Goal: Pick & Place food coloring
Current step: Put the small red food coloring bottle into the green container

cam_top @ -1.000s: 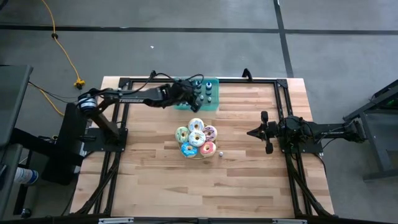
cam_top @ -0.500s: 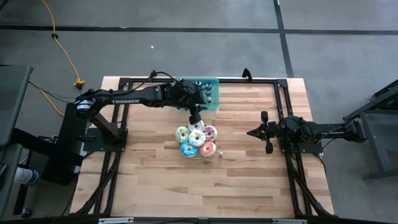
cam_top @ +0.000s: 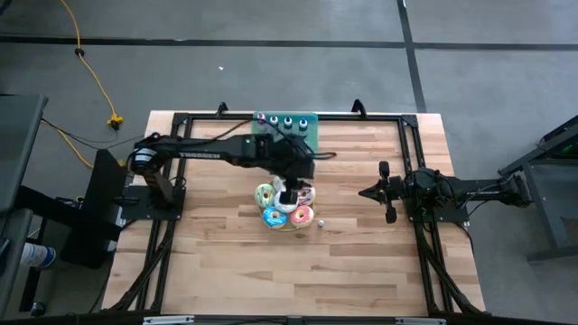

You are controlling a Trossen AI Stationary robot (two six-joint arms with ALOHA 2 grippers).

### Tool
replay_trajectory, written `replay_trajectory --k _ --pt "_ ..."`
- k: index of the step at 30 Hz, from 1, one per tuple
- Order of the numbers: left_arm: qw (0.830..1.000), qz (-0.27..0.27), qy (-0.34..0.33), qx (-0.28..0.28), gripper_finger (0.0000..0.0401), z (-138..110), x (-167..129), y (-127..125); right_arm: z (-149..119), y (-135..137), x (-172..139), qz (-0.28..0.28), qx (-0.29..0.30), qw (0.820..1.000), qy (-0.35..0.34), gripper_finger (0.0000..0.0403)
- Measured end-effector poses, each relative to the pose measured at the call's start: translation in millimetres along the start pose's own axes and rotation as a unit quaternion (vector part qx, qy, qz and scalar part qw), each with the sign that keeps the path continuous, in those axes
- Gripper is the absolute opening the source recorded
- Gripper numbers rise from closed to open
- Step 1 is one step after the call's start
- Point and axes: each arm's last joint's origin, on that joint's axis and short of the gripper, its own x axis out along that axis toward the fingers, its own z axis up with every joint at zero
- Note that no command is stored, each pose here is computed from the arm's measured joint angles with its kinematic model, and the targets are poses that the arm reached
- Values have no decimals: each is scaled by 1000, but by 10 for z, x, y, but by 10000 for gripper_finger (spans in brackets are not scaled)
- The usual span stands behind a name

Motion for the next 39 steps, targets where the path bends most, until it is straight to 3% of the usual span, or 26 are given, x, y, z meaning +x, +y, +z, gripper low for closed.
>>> replay_trajectory --k 5,10,14,28,39 --pt "998 -52 29 25 144 95 187 -144 1 0 0 0 0 1000 0 0" --pt "996 -61 56 36 218 172 375 -248 1 0 0 0 0 1000 0 0" --pt "991 -73 85 71 251 181 544 -339 -1 0 1 0 0 1000 1 0" --pt "974 -103 109 167 252 114 1051 -695 1 0 0 0 0 1000 0 0" --pt "972 -112 128 165 252 -41 1375 -783 -1 -1 1 0 0 1000 1 0"
